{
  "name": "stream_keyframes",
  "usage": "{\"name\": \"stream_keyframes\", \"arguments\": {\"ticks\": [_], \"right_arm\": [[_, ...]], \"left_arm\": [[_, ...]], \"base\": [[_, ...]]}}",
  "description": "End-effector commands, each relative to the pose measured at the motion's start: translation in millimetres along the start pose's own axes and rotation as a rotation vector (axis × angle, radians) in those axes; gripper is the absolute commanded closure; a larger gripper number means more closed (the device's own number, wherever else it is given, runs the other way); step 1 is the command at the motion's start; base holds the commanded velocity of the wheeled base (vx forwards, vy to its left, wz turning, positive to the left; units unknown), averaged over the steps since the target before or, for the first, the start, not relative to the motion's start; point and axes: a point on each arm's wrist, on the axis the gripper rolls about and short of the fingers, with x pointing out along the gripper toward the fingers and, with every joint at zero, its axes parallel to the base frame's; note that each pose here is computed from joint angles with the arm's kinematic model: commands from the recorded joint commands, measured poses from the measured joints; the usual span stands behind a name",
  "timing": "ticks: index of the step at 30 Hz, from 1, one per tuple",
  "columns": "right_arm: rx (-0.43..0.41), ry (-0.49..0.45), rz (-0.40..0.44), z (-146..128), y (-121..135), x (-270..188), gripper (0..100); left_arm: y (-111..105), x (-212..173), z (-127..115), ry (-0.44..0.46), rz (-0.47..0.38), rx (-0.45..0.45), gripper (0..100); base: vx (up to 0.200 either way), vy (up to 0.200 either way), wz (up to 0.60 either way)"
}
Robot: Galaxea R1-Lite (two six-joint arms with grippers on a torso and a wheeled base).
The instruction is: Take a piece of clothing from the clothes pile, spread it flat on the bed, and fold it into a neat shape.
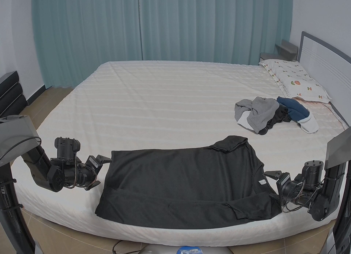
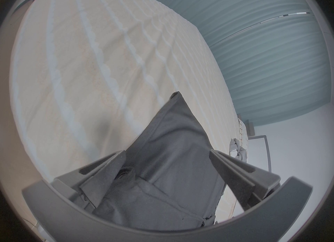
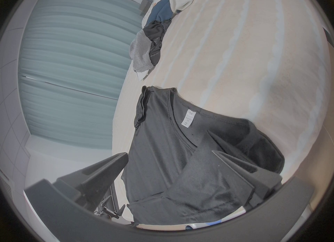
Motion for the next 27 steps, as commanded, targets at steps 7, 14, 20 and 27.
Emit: {"name": "stream_keyframes", "arguments": {"ticks": [7, 14, 20, 27], "right_arm": [[0.000, 0.003, 0.000, 0, -2, 4, 0], [0.001, 0.009, -0.017, -1, -6, 7, 0], [0.008, 0.010, -0.035, 0, -11, 9, 0], [0.006, 0.017, -0.036, -2, -11, 9, 0]], "left_arm": [[-9, 9, 11, -0.027, -0.032, 0.005, 0], [-11, 27, 22, -0.051, -0.039, 0.006, 0], [-15, 34, 25, -0.095, -0.027, 0.012, 0], [-23, 38, 32, -0.118, -0.049, 0.026, 0]], "base": [[0.057, 0.000, 0.00], [0.000, 0.000, 0.00], [0.000, 0.000, 0.00], [0.000, 0.000, 0.00]]}}
